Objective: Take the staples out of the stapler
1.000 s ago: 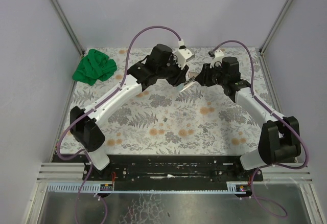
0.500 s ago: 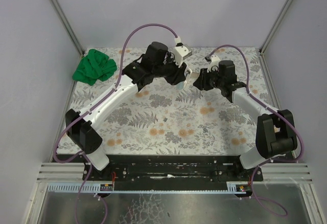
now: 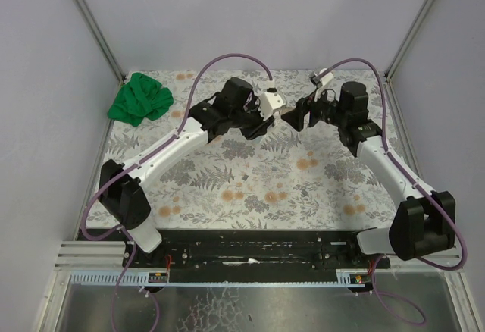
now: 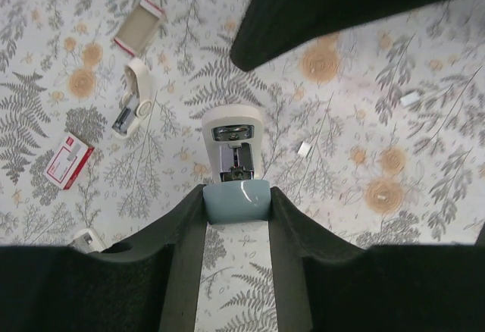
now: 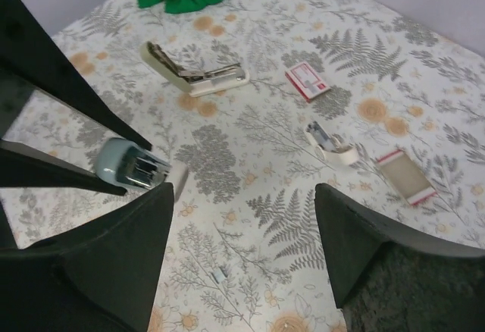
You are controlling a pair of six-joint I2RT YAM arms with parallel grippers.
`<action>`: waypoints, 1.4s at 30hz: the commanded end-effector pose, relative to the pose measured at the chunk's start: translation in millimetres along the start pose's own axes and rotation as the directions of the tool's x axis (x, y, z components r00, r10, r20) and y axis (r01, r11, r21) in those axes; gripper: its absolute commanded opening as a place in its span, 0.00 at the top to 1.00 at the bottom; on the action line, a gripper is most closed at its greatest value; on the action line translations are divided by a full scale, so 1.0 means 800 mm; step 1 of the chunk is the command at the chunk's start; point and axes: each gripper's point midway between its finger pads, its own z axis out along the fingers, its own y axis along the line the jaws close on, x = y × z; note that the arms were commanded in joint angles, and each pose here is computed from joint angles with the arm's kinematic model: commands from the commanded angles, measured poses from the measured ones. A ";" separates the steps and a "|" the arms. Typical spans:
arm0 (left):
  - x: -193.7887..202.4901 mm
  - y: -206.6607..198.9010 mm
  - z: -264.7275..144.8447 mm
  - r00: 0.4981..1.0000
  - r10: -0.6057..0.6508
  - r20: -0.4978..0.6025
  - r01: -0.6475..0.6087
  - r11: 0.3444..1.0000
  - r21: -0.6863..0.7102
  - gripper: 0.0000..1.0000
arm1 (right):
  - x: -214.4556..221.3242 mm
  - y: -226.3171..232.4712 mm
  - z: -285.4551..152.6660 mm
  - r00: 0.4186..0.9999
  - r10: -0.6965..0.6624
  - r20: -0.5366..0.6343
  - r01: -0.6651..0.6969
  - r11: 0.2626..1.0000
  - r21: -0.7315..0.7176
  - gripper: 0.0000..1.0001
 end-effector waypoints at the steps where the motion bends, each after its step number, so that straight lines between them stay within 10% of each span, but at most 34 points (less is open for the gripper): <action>1: 0.001 -0.003 -0.010 0.990 0.141 -0.015 -0.141 0.990 -0.030 1.00 | -0.023 0.032 0.003 0.999 0.023 0.023 -0.019 0.985 -0.173 0.19; 11: 0.014 -0.056 -0.015 0.965 0.263 0.003 -0.259 0.948 0.184 1.00 | 0.036 0.090 -0.016 0.930 -0.340 0.140 0.361 0.772 -0.524 0.21; 24: -0.001 -0.082 -0.008 0.979 0.201 0.031 -0.202 0.945 0.256 1.00 | 0.067 0.122 -0.023 0.869 -0.411 0.276 0.488 0.621 -0.613 0.29; 42: -0.013 -0.050 -0.036 0.993 0.071 0.095 -0.092 0.966 0.240 1.00 | 0.081 0.126 -0.027 0.891 -0.382 0.246 0.446 0.637 -0.628 0.99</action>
